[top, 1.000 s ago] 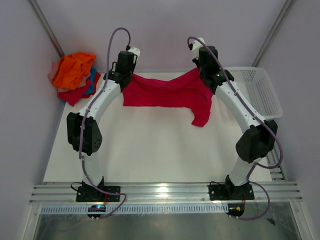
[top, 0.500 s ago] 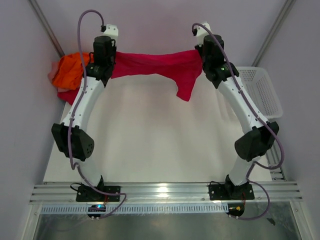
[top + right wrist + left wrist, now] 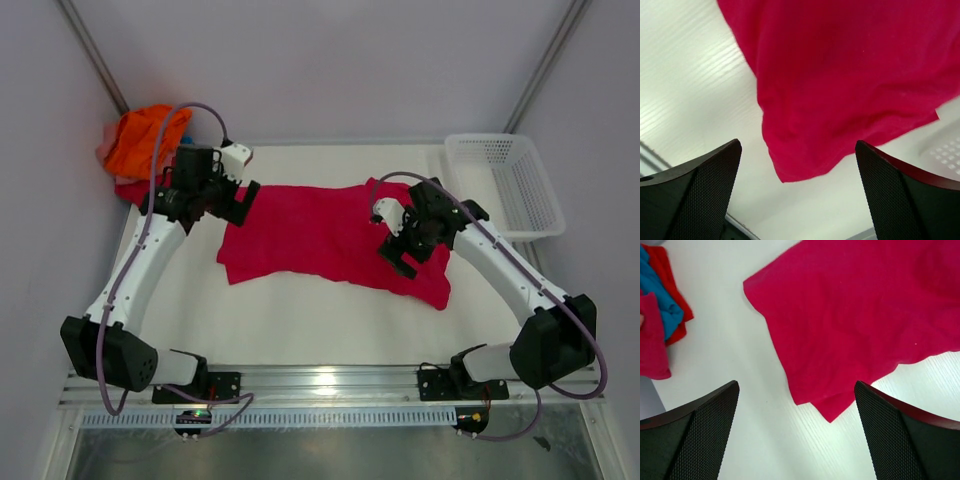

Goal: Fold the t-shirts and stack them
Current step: Flatten out the tshirt

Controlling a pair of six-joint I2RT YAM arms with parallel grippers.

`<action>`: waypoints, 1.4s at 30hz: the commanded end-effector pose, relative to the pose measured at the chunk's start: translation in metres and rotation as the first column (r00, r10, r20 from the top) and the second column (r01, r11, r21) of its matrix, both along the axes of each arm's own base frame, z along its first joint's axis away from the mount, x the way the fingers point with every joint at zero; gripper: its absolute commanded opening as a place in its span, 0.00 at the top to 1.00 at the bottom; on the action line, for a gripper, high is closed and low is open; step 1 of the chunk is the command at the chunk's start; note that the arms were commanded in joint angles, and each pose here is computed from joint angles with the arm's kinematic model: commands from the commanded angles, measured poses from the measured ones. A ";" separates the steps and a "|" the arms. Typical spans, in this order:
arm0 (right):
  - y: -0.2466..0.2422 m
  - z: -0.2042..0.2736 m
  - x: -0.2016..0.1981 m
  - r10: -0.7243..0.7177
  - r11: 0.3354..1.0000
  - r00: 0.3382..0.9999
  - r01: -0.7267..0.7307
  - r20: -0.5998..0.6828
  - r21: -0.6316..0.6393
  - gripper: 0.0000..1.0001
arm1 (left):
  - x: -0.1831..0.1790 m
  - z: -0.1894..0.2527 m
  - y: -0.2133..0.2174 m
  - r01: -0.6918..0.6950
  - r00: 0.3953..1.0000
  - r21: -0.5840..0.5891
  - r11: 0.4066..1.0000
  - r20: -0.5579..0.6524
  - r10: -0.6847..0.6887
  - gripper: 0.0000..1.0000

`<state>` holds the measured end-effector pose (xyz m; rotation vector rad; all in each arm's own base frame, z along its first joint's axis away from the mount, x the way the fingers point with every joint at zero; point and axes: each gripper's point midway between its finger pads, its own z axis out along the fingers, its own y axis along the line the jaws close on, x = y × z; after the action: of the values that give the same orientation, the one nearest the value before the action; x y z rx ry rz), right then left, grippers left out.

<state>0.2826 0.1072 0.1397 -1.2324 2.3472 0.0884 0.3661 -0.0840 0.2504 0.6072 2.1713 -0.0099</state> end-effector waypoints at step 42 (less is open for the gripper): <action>0.019 -0.075 0.250 -0.295 0.928 0.897 0.351 0.329 -0.126 0.01 | 0.155 -0.136 -0.016 -0.215 0.975 -0.122 0.969 -0.082 0.206 0.01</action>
<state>0.5229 0.1115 0.0607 -0.8041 2.3104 -0.5096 0.4987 -0.0982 0.0986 0.3592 2.3453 -0.0031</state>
